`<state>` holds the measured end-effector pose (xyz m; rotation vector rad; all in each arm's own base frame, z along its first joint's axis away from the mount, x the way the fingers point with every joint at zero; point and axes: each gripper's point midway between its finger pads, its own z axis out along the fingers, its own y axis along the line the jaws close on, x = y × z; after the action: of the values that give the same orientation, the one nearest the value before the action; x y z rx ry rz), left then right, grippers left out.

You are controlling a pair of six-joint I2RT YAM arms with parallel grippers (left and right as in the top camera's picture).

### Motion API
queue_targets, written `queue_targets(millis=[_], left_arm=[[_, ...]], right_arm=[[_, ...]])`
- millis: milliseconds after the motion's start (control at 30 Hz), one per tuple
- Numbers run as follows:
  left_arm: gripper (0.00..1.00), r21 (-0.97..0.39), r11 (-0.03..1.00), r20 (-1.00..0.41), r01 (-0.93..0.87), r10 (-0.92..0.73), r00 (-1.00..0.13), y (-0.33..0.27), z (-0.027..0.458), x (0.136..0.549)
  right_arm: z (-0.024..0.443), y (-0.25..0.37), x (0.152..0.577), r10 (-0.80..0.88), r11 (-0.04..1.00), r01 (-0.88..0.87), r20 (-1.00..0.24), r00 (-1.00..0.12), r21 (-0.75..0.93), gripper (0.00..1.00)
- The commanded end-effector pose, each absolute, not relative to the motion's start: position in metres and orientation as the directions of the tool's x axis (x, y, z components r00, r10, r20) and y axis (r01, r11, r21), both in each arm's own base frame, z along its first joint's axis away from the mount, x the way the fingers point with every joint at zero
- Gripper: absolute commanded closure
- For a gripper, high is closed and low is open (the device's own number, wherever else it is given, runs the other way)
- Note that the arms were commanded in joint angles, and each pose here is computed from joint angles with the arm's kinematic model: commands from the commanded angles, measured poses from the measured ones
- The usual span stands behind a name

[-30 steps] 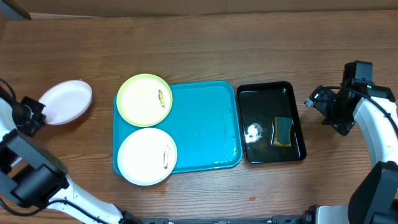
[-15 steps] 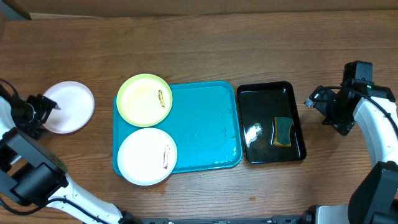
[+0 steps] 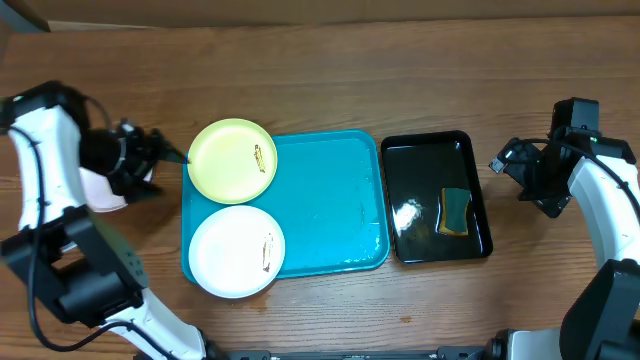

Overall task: Clean dirty plates on tray and stack at the side
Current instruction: 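Lower the white plate onto the table and open the left gripper, then move the left gripper back to the teal tray toward the lower white plate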

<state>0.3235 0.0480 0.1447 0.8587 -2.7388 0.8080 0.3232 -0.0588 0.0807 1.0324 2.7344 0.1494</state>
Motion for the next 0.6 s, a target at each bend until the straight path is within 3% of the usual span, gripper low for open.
queue_targets(millis=[0, 100, 267, 567], left_arm=[[0.29, -0.501, 0.751, 0.237, -0.429, -0.358, -0.903, 0.024, 0.164, 0.319], [0.34, -0.438, 0.807, 0.247, -0.396, -0.316, -0.916, 0.015, 0.167, 0.303], [0.32, -0.315, 0.872, 0.247, -0.376, -0.307, -0.919, 0.017, 0.175, 0.268], [0.30, -0.008, 0.834, 0.154, -0.552, -0.544, -0.825, 0.047, 0.146, 0.198]], right_arm=[[0.086, -0.061, 0.330, 0.663, 0.748, 0.637, -0.182, -0.726, 0.185, 0.00], [0.086, -0.061, 0.330, 0.663, 0.748, 0.637, -0.182, -0.726, 0.185, 0.00], [0.086, -0.061, 0.330, 0.663, 0.748, 0.637, -0.182, -0.726, 0.185, 0.00], [0.086, -0.061, 0.330, 0.663, 0.748, 0.637, -0.182, -0.726, 0.185, 0.00]])
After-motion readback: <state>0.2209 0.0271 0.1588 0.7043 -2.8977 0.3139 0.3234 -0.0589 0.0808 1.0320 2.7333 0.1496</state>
